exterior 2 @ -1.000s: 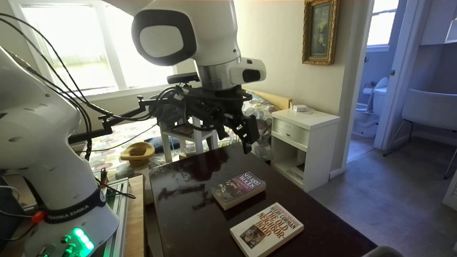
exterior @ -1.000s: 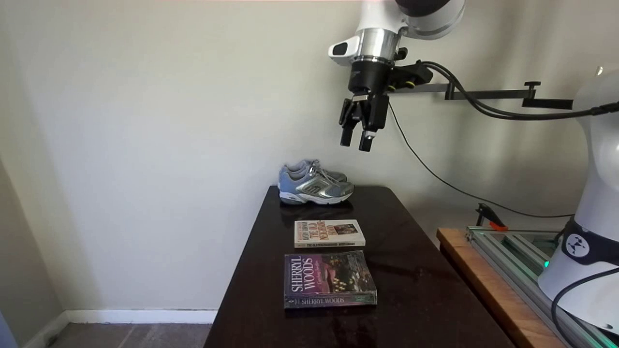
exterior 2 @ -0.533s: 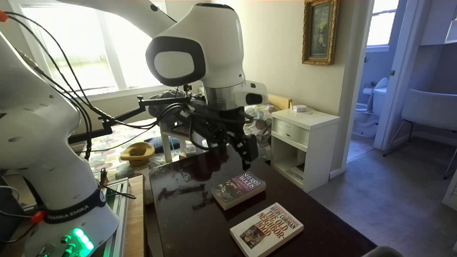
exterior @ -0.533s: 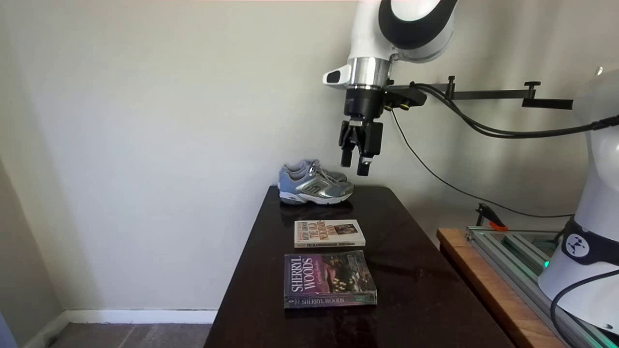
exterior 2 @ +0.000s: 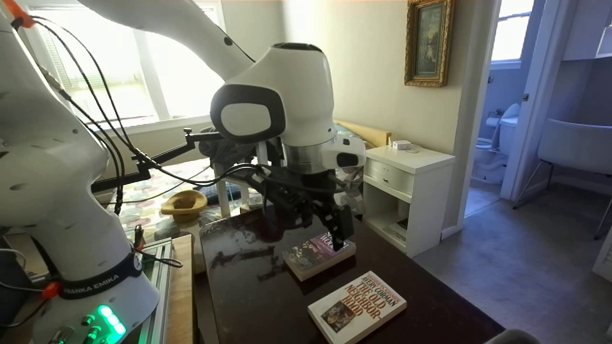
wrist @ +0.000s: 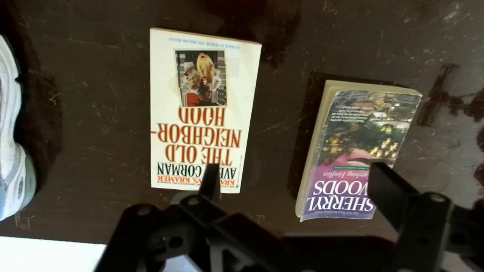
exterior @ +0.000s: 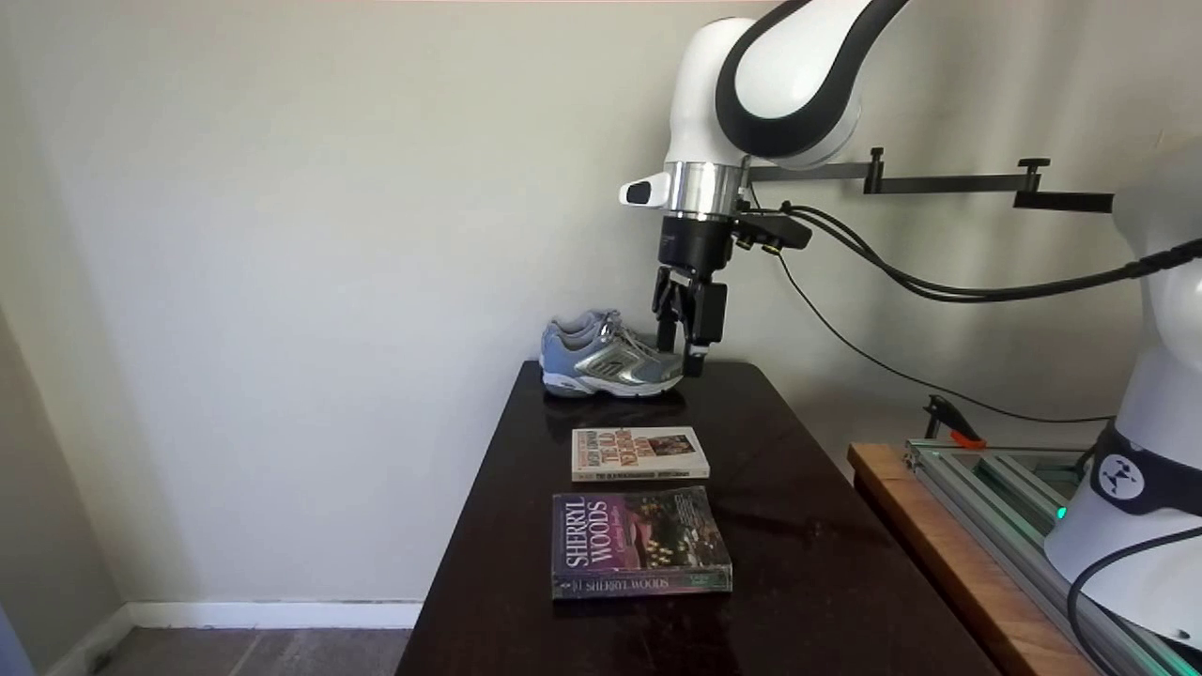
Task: Put the book on the other book
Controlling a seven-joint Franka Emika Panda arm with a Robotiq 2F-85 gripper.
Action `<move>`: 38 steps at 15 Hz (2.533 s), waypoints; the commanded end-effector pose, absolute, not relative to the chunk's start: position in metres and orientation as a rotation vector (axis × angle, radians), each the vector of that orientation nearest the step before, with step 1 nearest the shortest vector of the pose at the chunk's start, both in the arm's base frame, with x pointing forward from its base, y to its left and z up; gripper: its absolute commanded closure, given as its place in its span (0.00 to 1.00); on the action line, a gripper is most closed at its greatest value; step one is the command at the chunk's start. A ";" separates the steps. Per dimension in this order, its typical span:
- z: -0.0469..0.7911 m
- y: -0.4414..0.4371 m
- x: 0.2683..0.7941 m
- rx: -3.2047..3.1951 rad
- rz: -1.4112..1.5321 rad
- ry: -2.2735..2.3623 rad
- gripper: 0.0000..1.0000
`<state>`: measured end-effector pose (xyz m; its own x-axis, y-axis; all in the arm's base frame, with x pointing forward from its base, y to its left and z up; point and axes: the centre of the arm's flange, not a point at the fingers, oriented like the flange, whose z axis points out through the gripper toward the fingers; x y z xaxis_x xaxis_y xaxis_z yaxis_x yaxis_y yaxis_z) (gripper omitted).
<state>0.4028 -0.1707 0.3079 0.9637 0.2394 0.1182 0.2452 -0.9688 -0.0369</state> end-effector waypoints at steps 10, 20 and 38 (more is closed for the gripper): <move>0.242 -0.150 0.426 -3.200 -0.144 0.000 0.00; 0.180 -0.162 0.429 -3.347 -0.094 -0.030 0.00; 0.141 -0.159 0.434 -3.427 -0.137 -0.083 0.34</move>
<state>0.4334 -0.1625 0.1522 0.9963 0.0588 0.0633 0.0398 -0.9626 0.2680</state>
